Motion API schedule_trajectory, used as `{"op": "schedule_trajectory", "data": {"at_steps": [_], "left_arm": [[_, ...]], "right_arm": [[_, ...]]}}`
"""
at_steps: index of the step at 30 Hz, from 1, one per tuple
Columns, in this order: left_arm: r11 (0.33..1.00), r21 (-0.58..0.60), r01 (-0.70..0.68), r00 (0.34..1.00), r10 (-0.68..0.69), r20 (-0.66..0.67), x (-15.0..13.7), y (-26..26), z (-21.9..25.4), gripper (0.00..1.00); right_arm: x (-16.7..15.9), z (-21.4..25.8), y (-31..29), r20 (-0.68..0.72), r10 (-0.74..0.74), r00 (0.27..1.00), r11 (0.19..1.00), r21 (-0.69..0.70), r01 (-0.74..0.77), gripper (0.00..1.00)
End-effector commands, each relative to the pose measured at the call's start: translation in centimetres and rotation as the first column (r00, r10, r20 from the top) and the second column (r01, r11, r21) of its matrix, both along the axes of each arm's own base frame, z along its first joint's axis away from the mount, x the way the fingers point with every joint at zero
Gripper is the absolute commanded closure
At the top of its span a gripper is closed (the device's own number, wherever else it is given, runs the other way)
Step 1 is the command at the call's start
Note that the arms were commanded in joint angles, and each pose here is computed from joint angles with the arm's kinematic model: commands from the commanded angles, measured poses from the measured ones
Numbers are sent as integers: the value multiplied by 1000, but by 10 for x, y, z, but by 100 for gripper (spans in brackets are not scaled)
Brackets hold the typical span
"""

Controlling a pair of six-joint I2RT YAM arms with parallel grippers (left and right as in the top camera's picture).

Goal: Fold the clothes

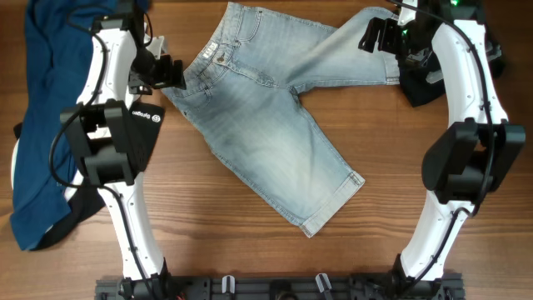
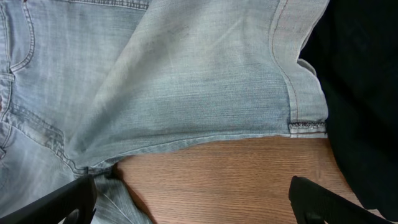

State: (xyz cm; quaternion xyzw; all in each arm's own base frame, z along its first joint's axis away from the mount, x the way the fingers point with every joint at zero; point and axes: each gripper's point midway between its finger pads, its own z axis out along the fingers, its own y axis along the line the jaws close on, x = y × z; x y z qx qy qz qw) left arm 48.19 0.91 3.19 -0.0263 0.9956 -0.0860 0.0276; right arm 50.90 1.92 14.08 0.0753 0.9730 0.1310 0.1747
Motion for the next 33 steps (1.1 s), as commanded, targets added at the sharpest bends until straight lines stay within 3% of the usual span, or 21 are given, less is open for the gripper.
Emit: {"op": "schedule_trajectory", "data": {"at_steps": [1, 3, 4, 7, 10, 11, 13, 15, 18, 20, 24, 33], "left_arm": [[998, -61, 4, 1000, -5, -13, -4, -10, -13, 17], [996, -89, 8, 1000, -7, 7, 0, -15, -14, 28], [995, -103, 10, 1000, -8, 19, 2, -17, -14, 41], [995, -103, 14, 1000, -12, 22, 3, -19, -14, 66], [994, -103, 21, 1000, -19, 15, 2, -22, -14, 80], [994, -104, 21, 1000, -21, 3, -1, -23, -15, 96], [999, -41, -27, 997, 24, -73, -20, -8, -8, 96], [986, 50, -158, 980, 163, -112, -35, 19, 9, 96], [927, 46, -373, 925, 375, -60, -43, 46, 59, 96], [899, 32, -436, 900, 436, -11, -47, 54, 90, 96], [897, 18, -441, 897, 440, 48, -60, 45, 132, 96], [924, 64, -377, 925, 372, 74, -57, 32, 133, 96]], "right_arm": [[2, 15, 8, 33, 13, 999, 1000, 15, -13, 0], [1, 15, 8, 31, 14, 999, 1000, 15, -14, 0], [0, 15, 10, 25, 17, 1000, 1000, 16, -18, 0], [-5, 13, 11, 6, 18, 1000, 1000, 17, -18, 0], [-6, 12, 11, -1, 20, 1000, 1000, 16, -20, 0], [-8, 12, 11, -7, 21, 1000, 1000, 16, -21, 0], [-12, 10, 11, -25, 21, 999, 1000, 17, -20, 0], [-15, 9, 11, -39, 21, 999, 1000, 18, -20, 0], [-20, 8, 12, -62, 20, 998, 1000, 20, -19, 0], [-25, 6, 14, -85, 23, 996, 1000, 21, -22, 0], [-41, 2, 26, -161, -5, 987, 999, 36, 11, 0], [-91, -4, 90, -339, 73, 938, 997, 37, -64, 0]]}}
